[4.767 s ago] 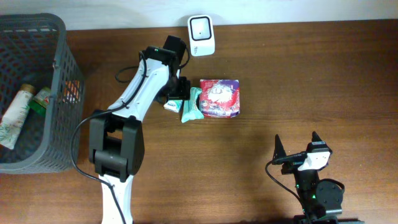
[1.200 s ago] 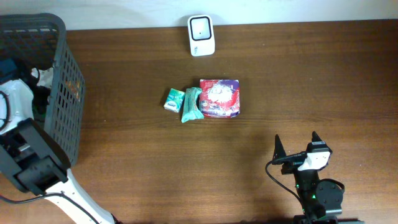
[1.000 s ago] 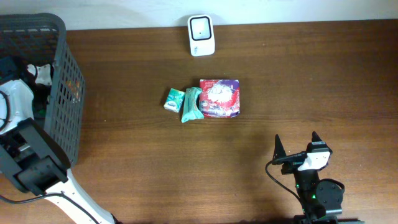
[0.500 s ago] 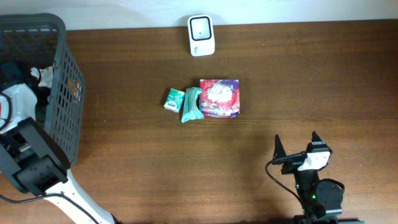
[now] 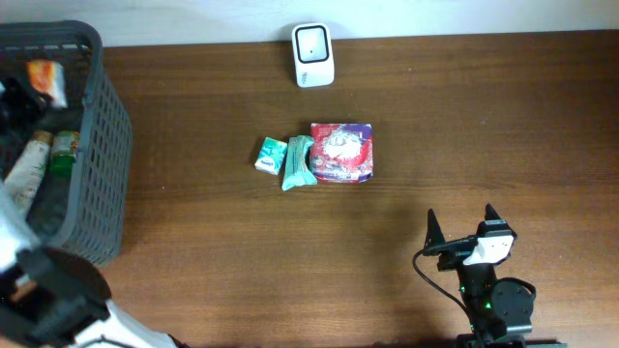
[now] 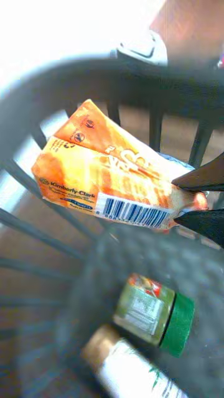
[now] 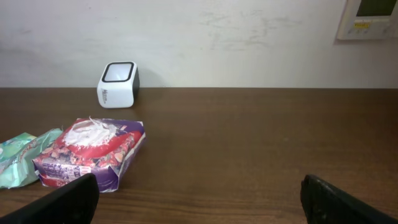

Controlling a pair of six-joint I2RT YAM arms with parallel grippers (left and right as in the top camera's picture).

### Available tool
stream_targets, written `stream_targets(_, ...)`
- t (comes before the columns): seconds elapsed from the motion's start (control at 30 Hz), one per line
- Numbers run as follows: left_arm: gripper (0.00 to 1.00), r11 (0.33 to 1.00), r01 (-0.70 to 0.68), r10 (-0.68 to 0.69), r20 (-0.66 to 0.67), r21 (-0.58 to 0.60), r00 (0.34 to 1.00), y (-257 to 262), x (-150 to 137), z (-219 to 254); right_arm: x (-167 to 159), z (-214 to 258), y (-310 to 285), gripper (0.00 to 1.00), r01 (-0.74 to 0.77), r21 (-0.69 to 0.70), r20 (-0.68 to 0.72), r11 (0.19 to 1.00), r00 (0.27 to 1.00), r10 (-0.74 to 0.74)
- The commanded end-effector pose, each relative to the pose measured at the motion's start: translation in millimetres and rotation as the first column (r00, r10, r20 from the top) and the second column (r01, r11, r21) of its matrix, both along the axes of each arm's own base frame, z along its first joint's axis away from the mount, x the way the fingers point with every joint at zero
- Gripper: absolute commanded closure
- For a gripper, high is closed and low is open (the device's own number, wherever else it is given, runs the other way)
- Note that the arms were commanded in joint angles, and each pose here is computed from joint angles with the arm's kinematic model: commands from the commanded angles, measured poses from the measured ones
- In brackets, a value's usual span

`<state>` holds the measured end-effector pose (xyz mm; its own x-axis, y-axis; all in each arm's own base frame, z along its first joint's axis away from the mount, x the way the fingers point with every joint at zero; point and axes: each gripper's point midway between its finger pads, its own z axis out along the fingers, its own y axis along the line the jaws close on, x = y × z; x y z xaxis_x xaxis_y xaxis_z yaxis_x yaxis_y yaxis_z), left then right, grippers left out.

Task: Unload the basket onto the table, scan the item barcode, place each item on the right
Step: 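Carry the orange tissue pack to the scanner and release it beside the teal pack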

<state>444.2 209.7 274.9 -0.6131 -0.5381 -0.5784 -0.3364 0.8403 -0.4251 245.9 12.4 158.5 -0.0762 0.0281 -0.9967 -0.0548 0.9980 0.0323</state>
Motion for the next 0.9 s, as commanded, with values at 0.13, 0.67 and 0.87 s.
stream_targets(0.13,1.00,0.989,0.119,-0.090,0.294,-0.083,0.952,-107,-56,149,0,-3,-1,0.01,0.006,0.009,-0.006,1.000,1.000,-0.006)
stream_targets(0.67,1.00,0.906,0.385,-0.286,-0.418,0.176,0.862,-284,-20,-57,0,-3,-1,0.01,0.006,0.009,-0.006,1.000,1.000,-0.006)
stream_targets(0.87,1.00,0.920,0.373,-0.245,-0.565,0.123,0.788,-298,-1,-143,0,-3,-1,0.01,0.006,0.009,-0.006,1.000,1.000,-0.006)
